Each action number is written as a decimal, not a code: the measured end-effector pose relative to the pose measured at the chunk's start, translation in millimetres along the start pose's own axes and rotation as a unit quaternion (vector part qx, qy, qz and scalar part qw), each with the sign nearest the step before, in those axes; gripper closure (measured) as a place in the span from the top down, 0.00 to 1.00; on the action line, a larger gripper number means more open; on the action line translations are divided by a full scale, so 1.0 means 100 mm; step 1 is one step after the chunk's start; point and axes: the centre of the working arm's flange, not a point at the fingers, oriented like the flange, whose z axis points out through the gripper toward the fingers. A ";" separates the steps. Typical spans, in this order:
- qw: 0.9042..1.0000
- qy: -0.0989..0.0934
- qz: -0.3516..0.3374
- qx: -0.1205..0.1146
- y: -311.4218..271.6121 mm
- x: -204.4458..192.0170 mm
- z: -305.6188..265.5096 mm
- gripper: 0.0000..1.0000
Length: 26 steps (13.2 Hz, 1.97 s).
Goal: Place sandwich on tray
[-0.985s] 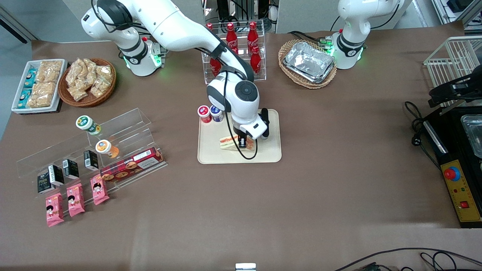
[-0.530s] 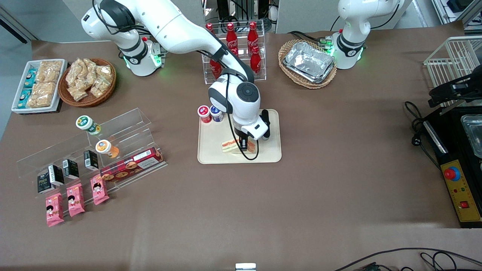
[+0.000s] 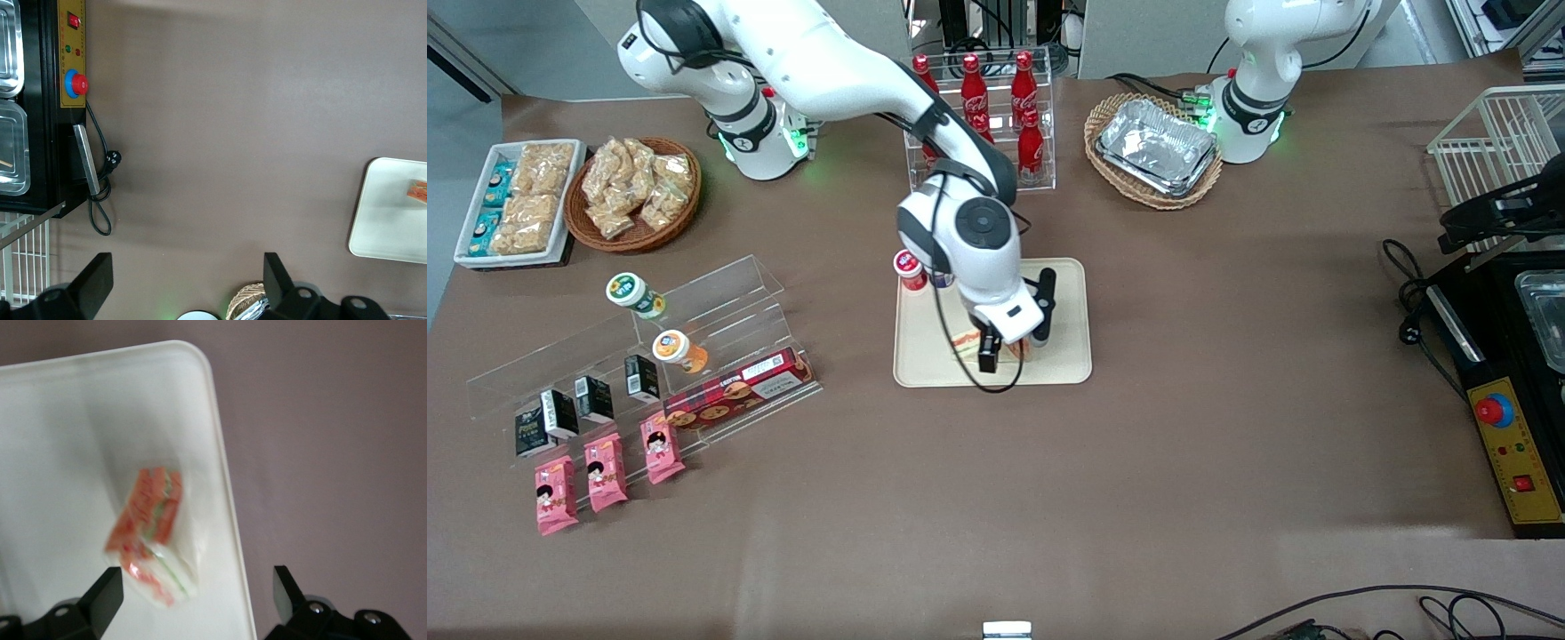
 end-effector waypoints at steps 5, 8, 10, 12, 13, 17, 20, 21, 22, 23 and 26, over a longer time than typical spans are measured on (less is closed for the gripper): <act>0.996 0.005 0.086 0.021 0.61 -0.65 -0.97 1.00; 0.982 -0.001 0.185 0.027 0.97 -1.25 -1.59 1.00; 0.970 -0.011 0.239 0.035 1.23 -1.82 -1.96 1.00; 0.956 -0.016 0.290 0.040 1.50 -2.47 -2.25 1.00; 0.949 -0.019 0.313 0.044 1.60 -2.78 -2.37 1.00; 0.923 -0.015 0.383 0.036 1.70 -3.55 -2.86 1.00; 0.864 -0.001 0.502 0.017 1.72 -4.06 -3.22 1.00; 0.839 0.001 0.543 0.014 1.72 -4.19 -3.30 1.00; 0.817 0.004 0.577 0.012 1.72 -4.29 -3.36 1.00; 0.801 0.006 0.598 0.010 1.72 -4.36 -3.40 1.00; 0.769 0.005 0.639 0.007 1.78 -4.69 -3.42 1.00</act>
